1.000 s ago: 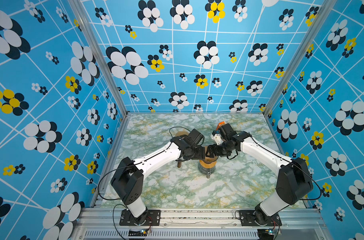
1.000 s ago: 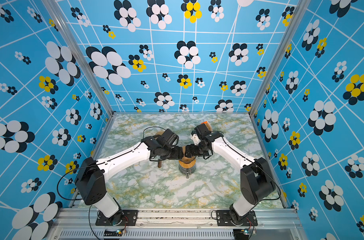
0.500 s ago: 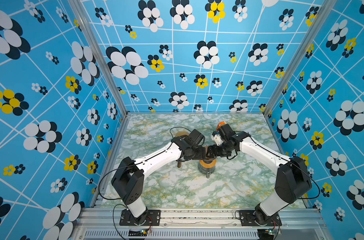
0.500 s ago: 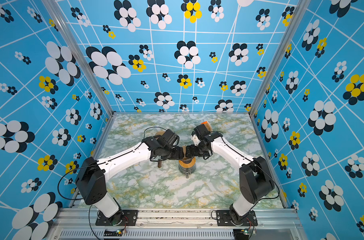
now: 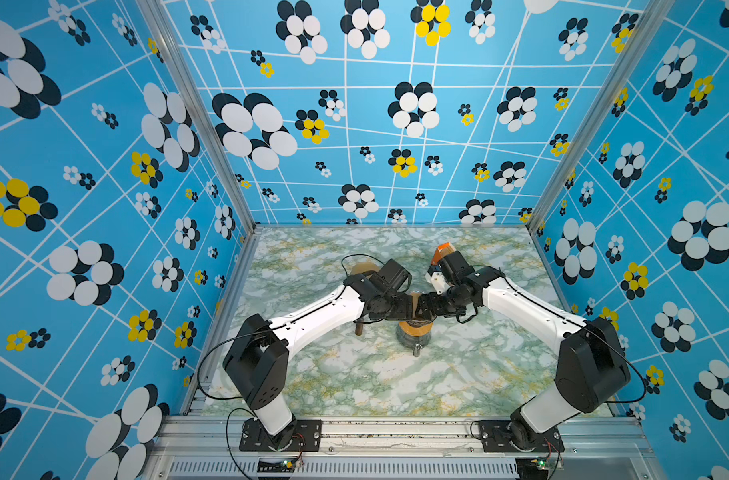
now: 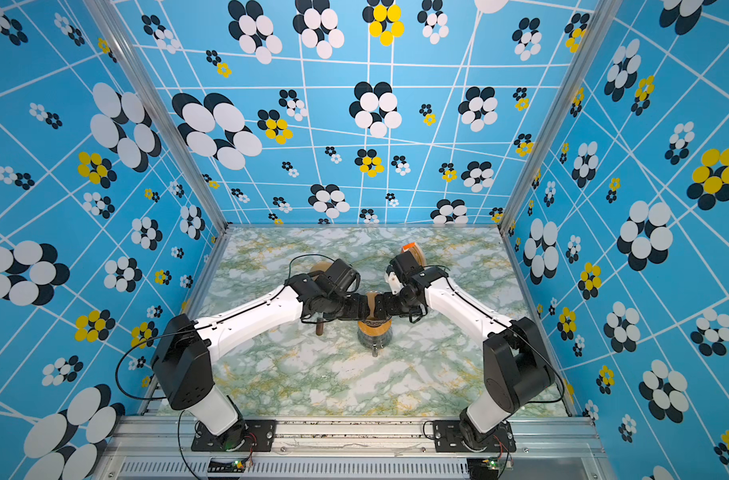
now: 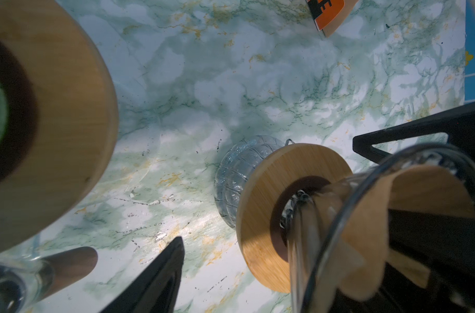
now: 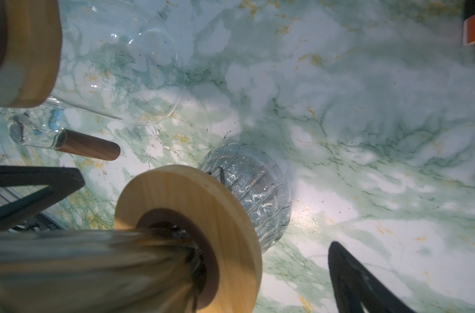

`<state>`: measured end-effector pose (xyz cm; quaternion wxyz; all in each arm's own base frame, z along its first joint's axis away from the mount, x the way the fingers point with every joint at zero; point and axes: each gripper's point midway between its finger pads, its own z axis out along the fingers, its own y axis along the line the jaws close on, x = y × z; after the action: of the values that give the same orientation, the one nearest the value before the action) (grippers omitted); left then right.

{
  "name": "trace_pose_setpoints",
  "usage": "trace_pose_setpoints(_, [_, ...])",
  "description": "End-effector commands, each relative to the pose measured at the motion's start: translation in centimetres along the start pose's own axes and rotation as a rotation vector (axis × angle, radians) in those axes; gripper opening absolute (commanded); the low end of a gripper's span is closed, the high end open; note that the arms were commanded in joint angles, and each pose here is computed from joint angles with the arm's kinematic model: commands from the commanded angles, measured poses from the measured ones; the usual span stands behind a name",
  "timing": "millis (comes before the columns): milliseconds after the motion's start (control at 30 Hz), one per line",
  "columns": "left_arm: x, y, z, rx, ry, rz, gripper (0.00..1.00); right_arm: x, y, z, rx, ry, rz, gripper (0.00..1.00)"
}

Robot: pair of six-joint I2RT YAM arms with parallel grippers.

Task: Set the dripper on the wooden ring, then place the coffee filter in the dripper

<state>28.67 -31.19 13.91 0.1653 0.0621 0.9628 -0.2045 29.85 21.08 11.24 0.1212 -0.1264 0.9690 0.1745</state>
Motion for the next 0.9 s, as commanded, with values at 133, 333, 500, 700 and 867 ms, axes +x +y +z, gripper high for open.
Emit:
trace_pose_setpoints(133, [0.0, 0.0, 0.2, -0.014, 0.006, 0.012, 0.77, 1.4, -1.7, 1.0, 0.079, 0.054, 0.030, 0.89])
trace_pose_setpoints(333, [-0.2, -0.4, 0.0, 0.000, -0.001, 0.014, 0.77, 1.2, -0.4, 0.7, 0.013, 0.054, 0.028, 0.89])
trace_pose_setpoints(500, [-0.2, -0.5, 0.0, 0.000, -0.001, 0.020, 0.77, 0.6, 1.2, -0.5, -0.059, 0.041, 0.011, 0.90])
trace_pose_setpoints(700, [-0.1, -0.7, -0.3, -0.005, -0.006, 0.032, 0.77, 0.8, 1.4, -0.7, -0.061, 0.069, 0.007, 0.90])
trace_pose_setpoints(867, [-0.2, -0.8, -0.5, -0.006, -0.013, 0.036, 0.77, 1.4, 0.1, 0.2, -0.001, 0.101, 0.008, 0.90])
